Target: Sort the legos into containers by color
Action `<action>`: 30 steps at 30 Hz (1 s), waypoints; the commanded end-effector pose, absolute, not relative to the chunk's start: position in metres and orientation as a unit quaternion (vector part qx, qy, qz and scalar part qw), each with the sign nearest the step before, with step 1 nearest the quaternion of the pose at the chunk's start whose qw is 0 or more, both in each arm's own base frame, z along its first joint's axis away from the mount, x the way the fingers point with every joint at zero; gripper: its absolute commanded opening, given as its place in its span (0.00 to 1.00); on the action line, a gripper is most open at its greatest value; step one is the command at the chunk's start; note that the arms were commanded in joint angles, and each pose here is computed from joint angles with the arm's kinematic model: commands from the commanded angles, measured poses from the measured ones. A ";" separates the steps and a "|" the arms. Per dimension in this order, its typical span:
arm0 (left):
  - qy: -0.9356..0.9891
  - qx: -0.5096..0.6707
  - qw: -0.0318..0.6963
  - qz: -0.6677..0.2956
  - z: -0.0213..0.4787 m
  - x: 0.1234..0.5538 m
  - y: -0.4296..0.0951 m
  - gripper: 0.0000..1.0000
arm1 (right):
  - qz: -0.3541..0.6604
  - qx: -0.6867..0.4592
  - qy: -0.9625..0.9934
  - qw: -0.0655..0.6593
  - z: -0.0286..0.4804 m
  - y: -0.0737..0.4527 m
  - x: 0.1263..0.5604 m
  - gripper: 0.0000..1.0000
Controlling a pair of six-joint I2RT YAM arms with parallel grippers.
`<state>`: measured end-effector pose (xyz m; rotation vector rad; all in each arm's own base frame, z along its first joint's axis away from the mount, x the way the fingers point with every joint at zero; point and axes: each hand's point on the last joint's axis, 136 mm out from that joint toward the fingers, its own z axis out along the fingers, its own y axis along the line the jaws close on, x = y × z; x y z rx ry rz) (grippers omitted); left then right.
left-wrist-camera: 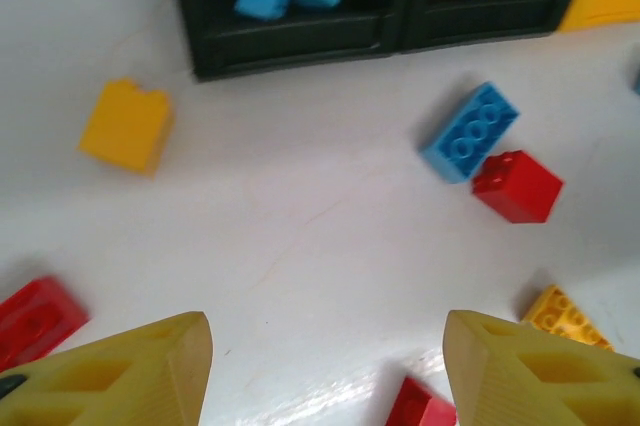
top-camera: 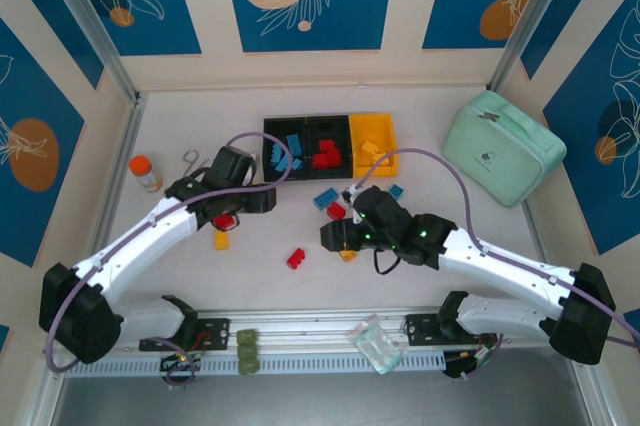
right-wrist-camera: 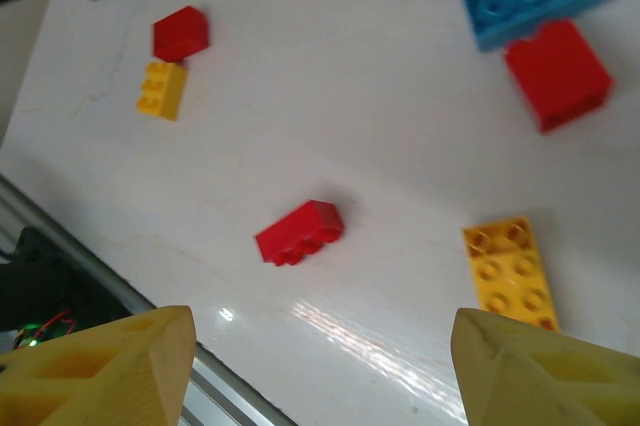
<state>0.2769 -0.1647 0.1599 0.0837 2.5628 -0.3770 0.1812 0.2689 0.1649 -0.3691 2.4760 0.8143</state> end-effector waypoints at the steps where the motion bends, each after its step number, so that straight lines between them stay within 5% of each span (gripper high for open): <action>1: 0.964 -0.016 0.248 -0.092 0.144 0.259 -0.127 0.64 | 0.331 -0.193 0.881 0.276 0.191 0.298 0.183 0.69; 7: 0.971 -0.092 0.219 -0.017 0.113 0.239 -0.076 0.73 | 0.335 -0.212 0.880 0.260 0.183 0.321 0.184 0.69; 17: 0.979 -0.131 0.156 0.009 0.045 0.236 -0.063 0.74 | 0.326 -0.206 0.888 0.249 0.172 0.321 0.181 0.68; 22: 0.981 -0.135 0.140 0.021 0.025 0.238 -0.061 0.65 | 0.319 -0.197 0.892 0.252 0.170 0.313 0.181 0.68; 30: 0.985 -0.124 0.119 0.007 0.015 0.235 -0.069 0.38 | 0.315 -0.187 0.895 0.253 0.167 0.308 0.185 0.68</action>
